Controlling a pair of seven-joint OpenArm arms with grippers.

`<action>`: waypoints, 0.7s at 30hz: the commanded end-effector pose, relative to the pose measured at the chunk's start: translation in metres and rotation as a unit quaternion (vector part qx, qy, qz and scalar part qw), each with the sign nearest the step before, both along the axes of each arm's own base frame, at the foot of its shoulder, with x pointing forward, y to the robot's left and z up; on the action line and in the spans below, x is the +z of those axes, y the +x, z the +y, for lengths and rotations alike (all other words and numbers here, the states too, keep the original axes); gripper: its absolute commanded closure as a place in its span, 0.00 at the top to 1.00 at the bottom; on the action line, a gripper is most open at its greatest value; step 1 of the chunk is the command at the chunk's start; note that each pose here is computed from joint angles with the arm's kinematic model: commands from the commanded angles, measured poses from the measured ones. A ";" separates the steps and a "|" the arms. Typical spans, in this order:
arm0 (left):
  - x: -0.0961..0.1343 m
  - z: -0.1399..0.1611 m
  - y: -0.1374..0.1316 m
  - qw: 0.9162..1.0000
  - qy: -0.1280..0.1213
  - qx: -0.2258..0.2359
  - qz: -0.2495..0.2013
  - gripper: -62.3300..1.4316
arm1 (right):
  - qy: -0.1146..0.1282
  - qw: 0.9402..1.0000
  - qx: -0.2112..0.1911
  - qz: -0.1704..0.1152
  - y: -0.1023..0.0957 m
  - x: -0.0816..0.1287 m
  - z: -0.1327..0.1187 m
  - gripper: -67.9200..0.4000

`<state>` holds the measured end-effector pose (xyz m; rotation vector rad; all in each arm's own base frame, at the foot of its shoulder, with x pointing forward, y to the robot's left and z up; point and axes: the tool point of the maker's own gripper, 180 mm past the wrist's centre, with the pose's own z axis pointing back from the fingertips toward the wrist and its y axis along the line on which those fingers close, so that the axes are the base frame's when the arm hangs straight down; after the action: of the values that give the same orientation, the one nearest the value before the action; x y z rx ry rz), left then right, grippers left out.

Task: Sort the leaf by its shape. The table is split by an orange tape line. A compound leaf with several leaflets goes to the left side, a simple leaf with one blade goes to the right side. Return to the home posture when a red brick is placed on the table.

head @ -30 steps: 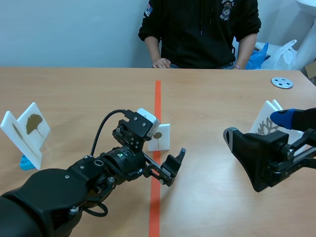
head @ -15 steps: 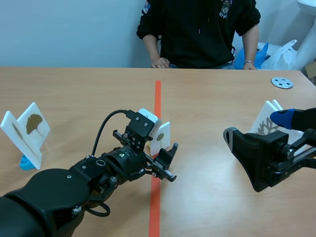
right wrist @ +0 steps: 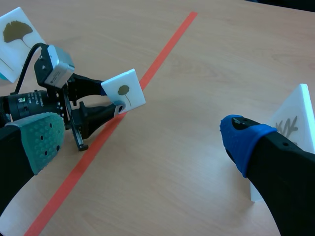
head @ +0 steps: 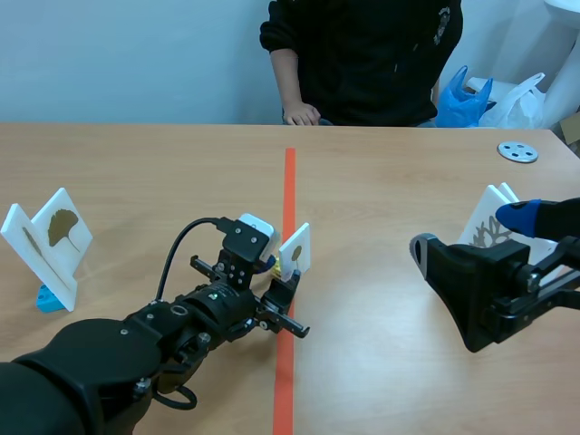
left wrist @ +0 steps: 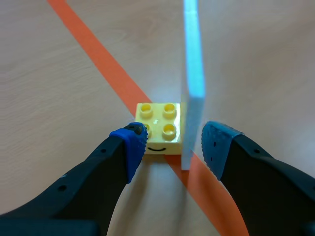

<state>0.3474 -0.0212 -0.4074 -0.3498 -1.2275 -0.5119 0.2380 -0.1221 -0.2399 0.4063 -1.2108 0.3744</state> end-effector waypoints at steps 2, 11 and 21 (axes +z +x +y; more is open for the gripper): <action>0.021 -0.013 0.011 0.999 -0.031 0.005 -0.023 0.46 | 0.002 1.000 0.004 -0.016 0.002 0.010 0.001 1.00; 0.028 -0.028 0.011 0.999 -0.048 0.004 -0.025 0.23 | 0.003 1.000 0.004 -0.016 0.002 0.010 0.001 1.00; 0.032 -0.029 0.015 0.998 -0.049 0.020 -0.032 0.10 | 0.003 1.000 0.004 -0.016 0.002 0.010 0.001 1.00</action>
<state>0.3521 -0.0446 -0.3946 -0.3811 -1.2620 -0.4392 0.2380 -0.1221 -0.2399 0.4063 -1.2108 0.3744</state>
